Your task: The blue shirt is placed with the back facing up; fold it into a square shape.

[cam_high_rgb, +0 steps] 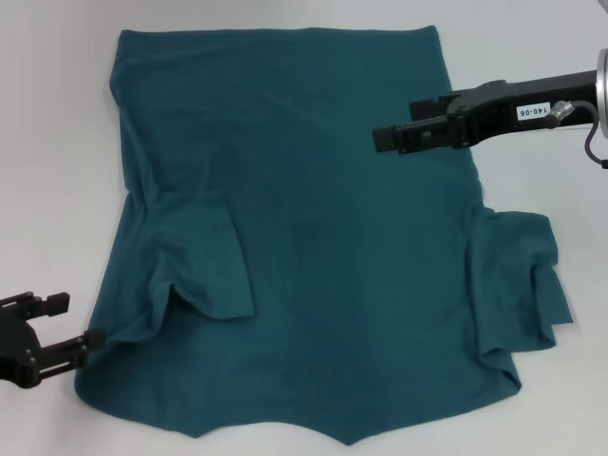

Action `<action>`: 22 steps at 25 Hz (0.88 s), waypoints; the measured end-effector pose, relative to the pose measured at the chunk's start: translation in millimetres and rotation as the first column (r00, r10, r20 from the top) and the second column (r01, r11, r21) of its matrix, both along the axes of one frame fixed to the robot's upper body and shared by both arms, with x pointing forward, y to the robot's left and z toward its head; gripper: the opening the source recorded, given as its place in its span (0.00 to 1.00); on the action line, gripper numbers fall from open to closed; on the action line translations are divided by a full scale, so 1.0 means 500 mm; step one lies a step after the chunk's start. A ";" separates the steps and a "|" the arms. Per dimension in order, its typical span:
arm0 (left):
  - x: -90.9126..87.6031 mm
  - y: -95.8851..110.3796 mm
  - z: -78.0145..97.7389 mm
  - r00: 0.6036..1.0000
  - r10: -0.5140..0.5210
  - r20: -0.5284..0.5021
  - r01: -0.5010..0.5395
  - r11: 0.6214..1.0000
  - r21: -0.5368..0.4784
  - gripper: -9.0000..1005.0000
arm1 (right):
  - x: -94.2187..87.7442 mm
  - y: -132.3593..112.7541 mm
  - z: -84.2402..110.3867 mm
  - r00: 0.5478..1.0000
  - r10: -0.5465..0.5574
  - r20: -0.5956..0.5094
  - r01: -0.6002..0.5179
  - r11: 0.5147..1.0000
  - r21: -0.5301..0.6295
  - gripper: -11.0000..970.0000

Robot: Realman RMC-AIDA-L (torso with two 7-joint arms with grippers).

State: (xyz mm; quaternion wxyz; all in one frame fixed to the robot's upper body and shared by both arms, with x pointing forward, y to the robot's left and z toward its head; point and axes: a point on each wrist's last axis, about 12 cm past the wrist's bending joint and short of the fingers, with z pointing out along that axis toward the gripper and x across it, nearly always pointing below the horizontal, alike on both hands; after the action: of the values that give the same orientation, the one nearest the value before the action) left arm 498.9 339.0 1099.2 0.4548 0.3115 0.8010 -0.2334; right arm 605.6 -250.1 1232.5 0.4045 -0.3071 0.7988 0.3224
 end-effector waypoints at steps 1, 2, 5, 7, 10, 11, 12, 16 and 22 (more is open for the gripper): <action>0.000 -0.001 -0.004 1.000 -0.003 0.003 0.003 1.000 0.005 0.70 | 0.001 0.000 -0.001 1.000 -0.002 0.001 0.002 1.000 0.000 0.97; 0.002 -0.002 -0.009 1.000 -0.006 0.007 0.006 1.000 0.012 0.70 | 0.002 0.001 -0.001 1.000 -0.004 0.003 0.004 1.000 0.001 0.97; 0.003 -0.011 -0.022 1.000 -0.025 0.007 0.025 0.999 0.024 0.70 | 0.003 0.003 -0.003 1.000 -0.005 0.003 0.005 1.000 0.001 0.97; 0.006 -0.021 -0.031 0.999 -0.049 0.009 0.049 0.998 0.041 0.70 | 0.003 0.003 -0.003 1.000 -0.006 0.003 0.006 1.000 0.002 0.97; 0.012 -0.033 -0.046 0.998 -0.062 -0.006 0.063 0.995 0.078 0.70 | 0.003 0.003 -0.003 1.000 -0.009 0.003 0.009 1.000 0.004 0.97; 0.015 -0.037 -0.051 0.998 -0.063 -0.012 0.064 0.994 0.092 0.70 | 0.003 0.003 -0.003 1.000 -0.009 0.003 0.009 1.000 0.004 0.97; 0.017 -0.040 -0.056 0.998 -0.062 -0.018 0.064 0.992 0.107 0.70 | 0.004 0.003 -0.003 1.000 -0.010 0.004 0.010 1.000 0.004 0.97; 0.022 -0.044 -0.070 0.998 -0.046 -0.031 0.050 0.989 0.138 0.70 | 0.005 0.005 -0.008 1.000 -0.012 0.003 0.012 1.000 0.005 0.97; 0.025 -0.045 -0.075 0.998 -0.045 -0.044 0.051 0.987 0.154 0.68 | 0.009 0.004 -0.014 1.000 -0.024 -0.001 0.024 1.000 0.010 0.97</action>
State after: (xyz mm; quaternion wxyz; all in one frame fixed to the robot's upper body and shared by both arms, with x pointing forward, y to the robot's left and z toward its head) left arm 511.5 316.4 1061.5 0.4073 0.3604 0.8180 -0.1875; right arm 610.2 -248.4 1225.6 0.4095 -0.2950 0.8011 0.3217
